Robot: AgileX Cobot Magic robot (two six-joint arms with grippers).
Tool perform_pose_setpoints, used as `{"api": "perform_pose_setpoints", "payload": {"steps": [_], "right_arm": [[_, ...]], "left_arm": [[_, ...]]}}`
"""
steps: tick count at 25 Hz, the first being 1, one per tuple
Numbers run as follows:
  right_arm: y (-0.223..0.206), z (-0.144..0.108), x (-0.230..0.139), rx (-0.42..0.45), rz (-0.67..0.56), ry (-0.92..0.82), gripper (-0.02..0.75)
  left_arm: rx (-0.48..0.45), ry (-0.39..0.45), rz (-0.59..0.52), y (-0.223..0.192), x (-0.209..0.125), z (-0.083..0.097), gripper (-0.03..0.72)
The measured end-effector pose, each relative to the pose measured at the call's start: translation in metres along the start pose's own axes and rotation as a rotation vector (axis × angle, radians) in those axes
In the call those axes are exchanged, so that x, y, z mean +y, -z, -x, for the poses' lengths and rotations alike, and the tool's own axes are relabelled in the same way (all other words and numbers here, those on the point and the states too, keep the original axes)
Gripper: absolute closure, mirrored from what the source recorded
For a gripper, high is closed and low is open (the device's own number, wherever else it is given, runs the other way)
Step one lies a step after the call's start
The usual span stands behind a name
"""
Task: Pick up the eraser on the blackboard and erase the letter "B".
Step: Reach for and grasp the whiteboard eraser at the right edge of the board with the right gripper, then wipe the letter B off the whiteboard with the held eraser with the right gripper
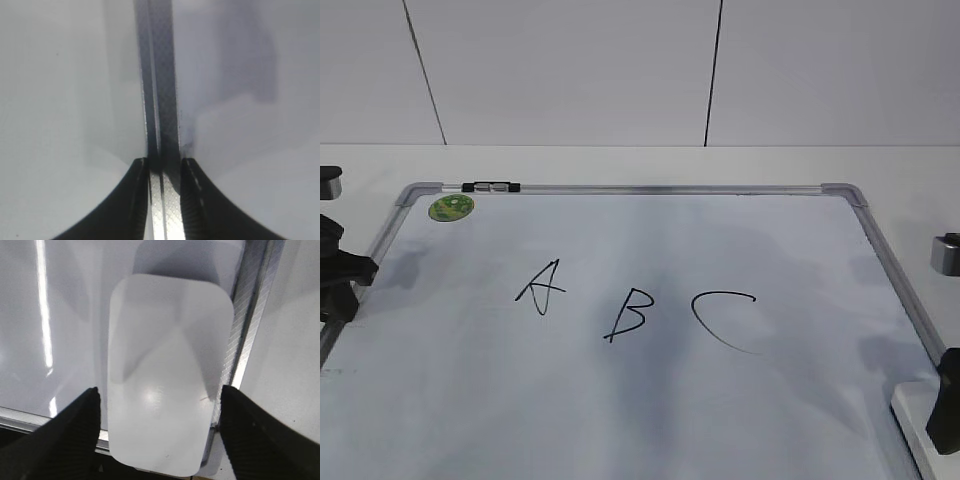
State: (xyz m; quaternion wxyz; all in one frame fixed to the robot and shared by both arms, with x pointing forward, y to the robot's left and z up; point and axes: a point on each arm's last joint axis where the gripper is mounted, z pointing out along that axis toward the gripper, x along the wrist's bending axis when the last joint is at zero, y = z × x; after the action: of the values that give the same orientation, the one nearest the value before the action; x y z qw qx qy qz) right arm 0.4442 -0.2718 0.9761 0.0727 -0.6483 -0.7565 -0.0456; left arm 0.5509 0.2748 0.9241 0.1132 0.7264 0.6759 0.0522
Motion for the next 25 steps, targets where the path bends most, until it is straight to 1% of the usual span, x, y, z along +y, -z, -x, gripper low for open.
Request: {"api": "perform_pose_setpoints", "payload": {"steps": [1, 5, 7, 13, 25], "right_arm": [[0.000, 0.000, 0.000, 0.000, 0.000, -0.002, 0.156], [0.000, 0.000, 0.000, 0.000, 0.002, -0.014, 0.076], [0.000, 0.000, 0.001, -0.002, 0.008, -0.014, 0.063], [-0.002, 0.002, 0.006, -0.009, 0.041, -0.019, 0.057], [-0.019, 0.005, 0.012, -0.002, -0.038, -0.034, 0.059]], "left_arm": [[0.000, 0.000, 0.000, 0.000, 0.000, 0.000, 0.540], [0.000, 0.000, 0.000, 0.000, 0.000, 0.000, 0.540], [0.000, 0.000, 0.000, 0.000, 0.000, 0.000, 0.540], [0.000, 0.000, 0.000, 0.000, 0.000, 0.000, 0.540], [0.000, 0.000, 0.000, 0.000, 0.000, 0.000, 0.540]]}}
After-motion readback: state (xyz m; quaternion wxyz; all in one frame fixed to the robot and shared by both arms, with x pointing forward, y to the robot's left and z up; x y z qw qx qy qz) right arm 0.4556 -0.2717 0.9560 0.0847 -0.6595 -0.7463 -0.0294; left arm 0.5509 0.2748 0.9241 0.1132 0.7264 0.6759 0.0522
